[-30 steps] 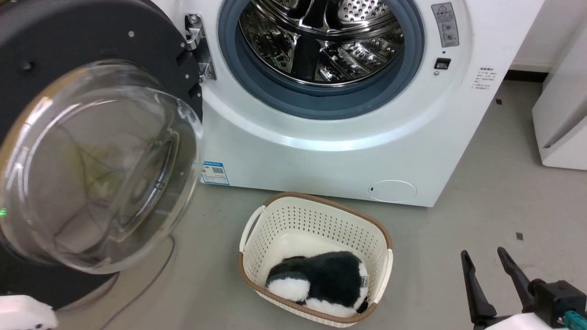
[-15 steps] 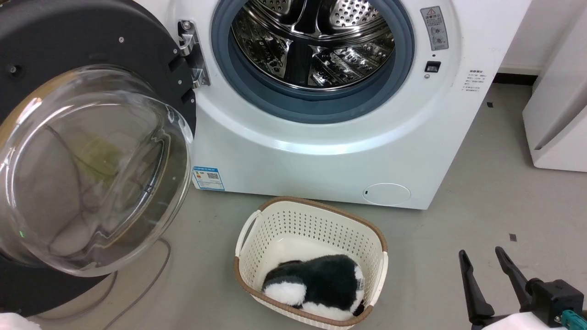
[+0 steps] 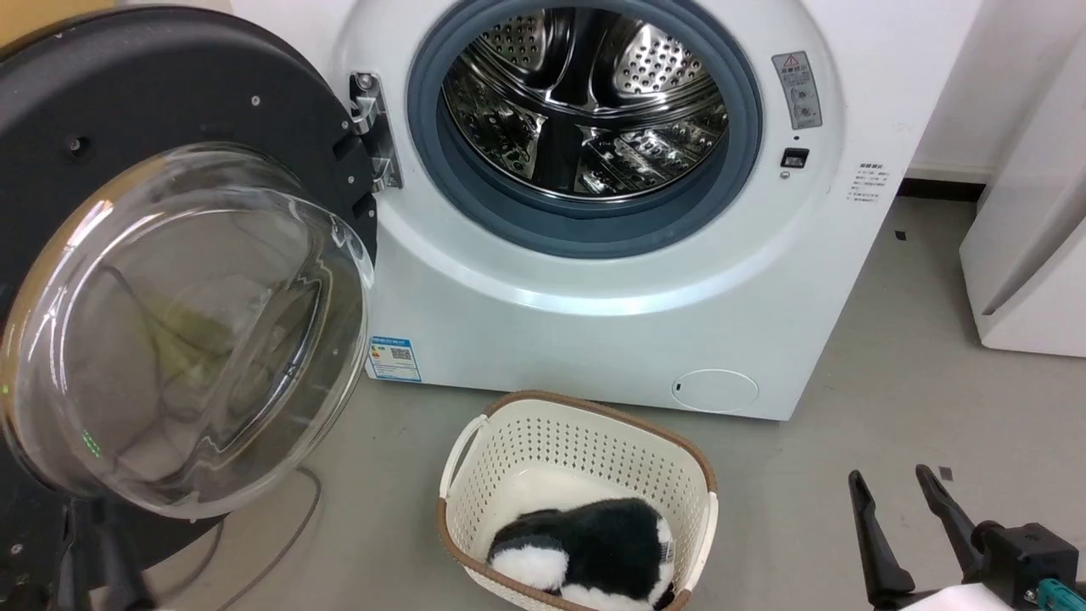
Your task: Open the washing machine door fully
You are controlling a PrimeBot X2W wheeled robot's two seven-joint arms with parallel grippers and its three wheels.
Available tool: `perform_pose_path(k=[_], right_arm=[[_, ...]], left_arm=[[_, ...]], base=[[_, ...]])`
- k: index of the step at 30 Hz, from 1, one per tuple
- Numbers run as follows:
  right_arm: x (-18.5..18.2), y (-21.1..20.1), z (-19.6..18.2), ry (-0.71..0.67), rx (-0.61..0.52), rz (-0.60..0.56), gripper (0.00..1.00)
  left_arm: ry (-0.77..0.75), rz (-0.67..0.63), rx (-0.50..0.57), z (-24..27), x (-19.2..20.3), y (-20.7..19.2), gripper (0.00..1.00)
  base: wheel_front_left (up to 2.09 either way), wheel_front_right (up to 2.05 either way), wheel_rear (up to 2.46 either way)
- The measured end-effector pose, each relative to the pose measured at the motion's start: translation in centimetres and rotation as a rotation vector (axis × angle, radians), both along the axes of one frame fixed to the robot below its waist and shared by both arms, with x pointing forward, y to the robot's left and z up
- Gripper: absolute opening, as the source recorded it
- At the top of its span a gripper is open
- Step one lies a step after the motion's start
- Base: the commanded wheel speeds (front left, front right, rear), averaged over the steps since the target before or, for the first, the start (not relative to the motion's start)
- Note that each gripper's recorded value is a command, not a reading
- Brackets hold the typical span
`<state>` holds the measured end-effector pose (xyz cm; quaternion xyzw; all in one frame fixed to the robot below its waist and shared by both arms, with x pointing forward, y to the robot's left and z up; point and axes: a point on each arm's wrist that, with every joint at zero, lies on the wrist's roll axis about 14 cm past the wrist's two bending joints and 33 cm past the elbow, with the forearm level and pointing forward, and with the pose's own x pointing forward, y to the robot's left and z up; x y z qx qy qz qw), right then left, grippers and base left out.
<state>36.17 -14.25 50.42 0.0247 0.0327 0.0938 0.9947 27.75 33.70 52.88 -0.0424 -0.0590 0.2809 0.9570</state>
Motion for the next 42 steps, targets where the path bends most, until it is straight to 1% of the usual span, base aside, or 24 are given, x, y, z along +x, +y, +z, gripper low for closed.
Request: perform_pose_path(k=[2, 8, 14, 19, 23, 29, 37, 38, 42], right_arm=[[0.0, 0.1, 0.2, -0.004, 0.0, 0.002, 1.0], [-0.2, 0.2, 0.6, -0.018, 0.002, 0.005, 1.0], [-0.6, -0.3, 0.7, -0.021, 0.001, -0.011, 1.0], [-1.1, -1.5, 0.7, -0.019, 0.0, -0.048, 1.0], [-1.6, -2.5, 0.7, -0.021, -0.005, -0.079, 1.0], [-2.2, -3.6, 0.9, -0.026, -0.007, -0.115, 1.0], [-2.3, -3.7, 0.9, -0.026, -0.005, -0.119, 1.0], [-2.3, -3.7, 0.8, -0.025, -0.007, -0.118, 0.0], [-2.3, -3.7, 0.8, -0.024, -0.008, -0.119, 0.0]], left_arm=[[-0.014, -0.026, 0.018, 1.0, 0.1, -1.1, 1.0], [-0.023, -0.166, 0.054, 2.9, 1.3, -5.8, 1.0], [-0.003, -0.324, 0.03, 2.9, 3.5, -10.5, 1.0], [0.038, -0.448, 0.055, 2.0, 5.7, -13.8, 1.0], [0.091, -0.533, 0.066, 0.6, 6.6, -16.1, 1.0], [0.152, -0.582, 0.083, -1.3, 6.9, -17.5, 1.0], [0.155, -0.577, 0.08, -1.9, 6.9, -17.4, 1.0], [0.156, -0.577, 0.078, -1.9, 6.9, -17.4, 0.0], [0.158, -0.575, 0.078, -1.9, 6.9, -17.3, 0.0]], base=[[0.0, 0.0, 0.0], [0.0, 0.0, 0.0], [0.0, 0.0, 0.0], [0.0, 0.0, 0.0], [0.0, 0.0, 0.0], [0.0, 0.0, 0.0], [0.0, 0.0, 0.0], [0.0, 0.0, 0.0], [0.0, 0.0, 0.0]])
